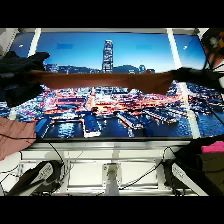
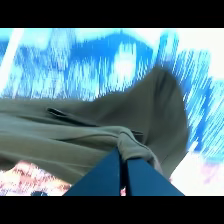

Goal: Fold the clothes and pants, and hang the long-sleeved shirts on hangers.

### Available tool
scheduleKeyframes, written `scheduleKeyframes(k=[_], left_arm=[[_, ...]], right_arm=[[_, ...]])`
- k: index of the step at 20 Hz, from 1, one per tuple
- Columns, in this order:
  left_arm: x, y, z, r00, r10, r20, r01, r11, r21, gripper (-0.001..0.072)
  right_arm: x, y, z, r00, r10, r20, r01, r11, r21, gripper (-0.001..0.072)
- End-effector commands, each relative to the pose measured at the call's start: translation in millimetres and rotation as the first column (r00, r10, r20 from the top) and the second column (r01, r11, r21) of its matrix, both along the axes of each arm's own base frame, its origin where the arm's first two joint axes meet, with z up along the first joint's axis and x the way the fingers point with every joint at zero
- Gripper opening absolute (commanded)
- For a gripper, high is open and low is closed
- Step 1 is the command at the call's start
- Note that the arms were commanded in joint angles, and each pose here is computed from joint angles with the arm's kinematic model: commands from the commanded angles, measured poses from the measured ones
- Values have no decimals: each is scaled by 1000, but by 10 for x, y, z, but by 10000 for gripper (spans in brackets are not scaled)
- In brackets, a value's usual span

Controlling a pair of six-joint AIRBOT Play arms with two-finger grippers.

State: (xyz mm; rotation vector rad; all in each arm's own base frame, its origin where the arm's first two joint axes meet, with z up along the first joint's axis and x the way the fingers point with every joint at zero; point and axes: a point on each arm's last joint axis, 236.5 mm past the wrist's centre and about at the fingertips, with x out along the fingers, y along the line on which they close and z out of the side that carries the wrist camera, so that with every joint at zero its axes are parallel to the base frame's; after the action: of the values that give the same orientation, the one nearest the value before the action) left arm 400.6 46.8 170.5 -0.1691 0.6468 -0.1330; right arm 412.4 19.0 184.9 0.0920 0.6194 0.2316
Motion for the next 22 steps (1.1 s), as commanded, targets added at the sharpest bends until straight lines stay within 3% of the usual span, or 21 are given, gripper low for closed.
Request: scheduleKeyframes(k=[1, 5, 11, 19, 22], left_arm=[[-104, 121, 725, 971, 68, 231, -88, 993, 80, 18], [-394, 33, 1264, 924, 69, 376, -122, 985, 119, 17], [-938, -22, 2195, 757, 95, 646, -242, 960, 143, 17], [-1388, -180, 2579, 663, 75, 745, -272, 951, 146, 16], [-1339, -220, 2563, 667, 86, 740, -240, 965, 104, 16]], right_arm=[[-219, -183, 789, 983, -40, 177, 63, 990, -124, 14], [-497, -92, 1170, 976, -17, 216, 46, 990, -130, 14], [-1018, 15, 1664, 950, 12, 311, 42, 985, -167, 13], [-2003, 152, 2516, 862, 23, 507, 93, 975, -201, 13], [-2088, 58, 2649, 845, -31, 534, 148, 973, -177, 12]])
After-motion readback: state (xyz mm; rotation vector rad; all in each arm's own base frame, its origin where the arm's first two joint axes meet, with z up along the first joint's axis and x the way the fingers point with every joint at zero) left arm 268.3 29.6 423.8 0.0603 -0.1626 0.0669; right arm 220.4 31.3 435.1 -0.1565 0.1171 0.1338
